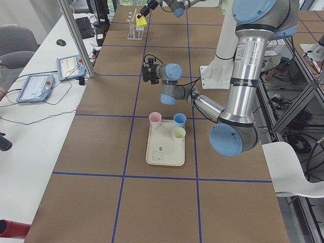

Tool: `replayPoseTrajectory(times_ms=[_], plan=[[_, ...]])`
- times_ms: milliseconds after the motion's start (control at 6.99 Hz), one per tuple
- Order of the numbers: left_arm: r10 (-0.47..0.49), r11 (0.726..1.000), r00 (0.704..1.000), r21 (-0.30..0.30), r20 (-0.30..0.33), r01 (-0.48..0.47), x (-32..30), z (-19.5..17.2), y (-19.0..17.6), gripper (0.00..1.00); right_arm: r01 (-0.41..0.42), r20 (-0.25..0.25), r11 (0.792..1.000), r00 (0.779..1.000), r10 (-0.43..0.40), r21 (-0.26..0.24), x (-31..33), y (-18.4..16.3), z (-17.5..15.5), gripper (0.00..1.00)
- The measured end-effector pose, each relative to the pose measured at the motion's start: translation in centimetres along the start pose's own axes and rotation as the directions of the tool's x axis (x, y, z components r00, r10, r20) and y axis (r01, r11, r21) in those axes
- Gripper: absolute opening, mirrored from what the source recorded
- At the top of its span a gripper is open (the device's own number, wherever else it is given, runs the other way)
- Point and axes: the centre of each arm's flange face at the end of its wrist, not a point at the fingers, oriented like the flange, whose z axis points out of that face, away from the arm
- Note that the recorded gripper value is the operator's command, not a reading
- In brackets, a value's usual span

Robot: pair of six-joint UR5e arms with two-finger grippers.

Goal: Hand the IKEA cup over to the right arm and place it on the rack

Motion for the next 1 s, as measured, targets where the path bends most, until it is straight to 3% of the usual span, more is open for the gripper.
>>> replayPoseTrajectory(times_ms=[286,572,859,1002], plan=[[0.0,1.0,1.0,0.001,0.012,0.0,-0.6,0.2,-0.1,0.99,0.1,-0.194,0.993,0.977,-0.085,0.068,8.4,-5.1,-0.1,0.2],[-0.002,1.0,1.0,0.001,0.022,0.002,-1.1,0.5,-0.1,0.99,0.188,-0.339,0.978,0.929,-0.148,0.089,15.6,-9.5,-0.3,0.21],[-0.004,1.0,1.0,0.001,0.027,0.004,-1.5,0.7,-0.1,0.99,0.223,-0.416,0.972,0.893,-0.171,0.077,20.3,-10.9,-0.8,0.21],[-0.004,1.0,1.0,0.001,0.027,0.004,-1.6,0.7,-0.1,0.99,0.224,-0.429,0.972,0.887,-0.173,0.072,21.6,-10.7,-1.1,0.21]])
